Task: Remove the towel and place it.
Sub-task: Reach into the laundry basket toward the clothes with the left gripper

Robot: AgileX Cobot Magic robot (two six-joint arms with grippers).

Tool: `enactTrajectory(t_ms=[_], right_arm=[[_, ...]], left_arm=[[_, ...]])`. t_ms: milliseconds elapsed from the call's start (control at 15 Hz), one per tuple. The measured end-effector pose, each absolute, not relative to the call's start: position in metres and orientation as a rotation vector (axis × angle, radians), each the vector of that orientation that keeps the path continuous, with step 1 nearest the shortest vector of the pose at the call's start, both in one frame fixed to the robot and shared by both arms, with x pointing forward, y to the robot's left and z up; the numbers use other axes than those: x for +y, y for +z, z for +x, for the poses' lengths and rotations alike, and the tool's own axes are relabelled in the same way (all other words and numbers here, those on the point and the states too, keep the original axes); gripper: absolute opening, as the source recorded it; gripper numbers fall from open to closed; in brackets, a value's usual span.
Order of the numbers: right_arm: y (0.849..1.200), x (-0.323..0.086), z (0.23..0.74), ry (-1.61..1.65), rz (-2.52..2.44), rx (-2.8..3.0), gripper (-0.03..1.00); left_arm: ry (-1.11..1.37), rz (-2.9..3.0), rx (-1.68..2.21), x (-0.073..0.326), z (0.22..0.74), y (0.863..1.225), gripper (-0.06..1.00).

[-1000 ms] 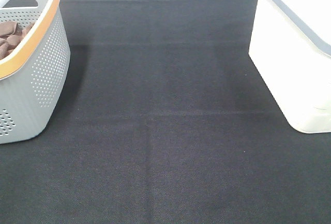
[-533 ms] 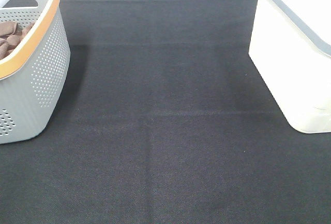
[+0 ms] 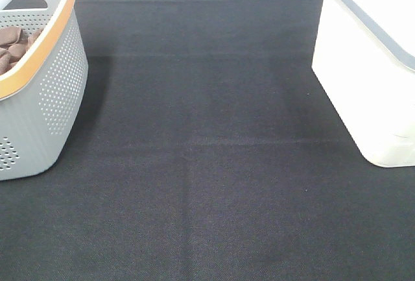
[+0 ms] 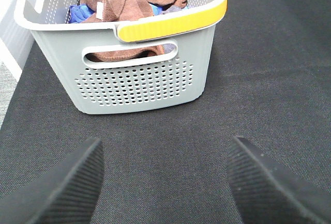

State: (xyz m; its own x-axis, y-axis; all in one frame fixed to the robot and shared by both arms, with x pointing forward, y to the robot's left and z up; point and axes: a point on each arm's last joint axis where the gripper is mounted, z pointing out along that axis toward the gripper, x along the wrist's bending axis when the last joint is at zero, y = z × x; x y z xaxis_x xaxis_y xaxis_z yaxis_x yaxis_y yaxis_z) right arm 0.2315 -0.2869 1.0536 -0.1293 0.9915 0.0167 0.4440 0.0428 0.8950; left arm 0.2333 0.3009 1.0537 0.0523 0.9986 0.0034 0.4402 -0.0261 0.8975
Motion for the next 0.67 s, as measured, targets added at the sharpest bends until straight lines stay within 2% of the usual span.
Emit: enactTrajectory(t_ms=[667], right_arm=[[1.0536, -0.2869, 0.2315, 1.041, 1.467, 1.654, 0.89]], left_arm=[[0.96, 1.564, 1.482, 0.3021, 0.2346, 1.0577, 0.65]])
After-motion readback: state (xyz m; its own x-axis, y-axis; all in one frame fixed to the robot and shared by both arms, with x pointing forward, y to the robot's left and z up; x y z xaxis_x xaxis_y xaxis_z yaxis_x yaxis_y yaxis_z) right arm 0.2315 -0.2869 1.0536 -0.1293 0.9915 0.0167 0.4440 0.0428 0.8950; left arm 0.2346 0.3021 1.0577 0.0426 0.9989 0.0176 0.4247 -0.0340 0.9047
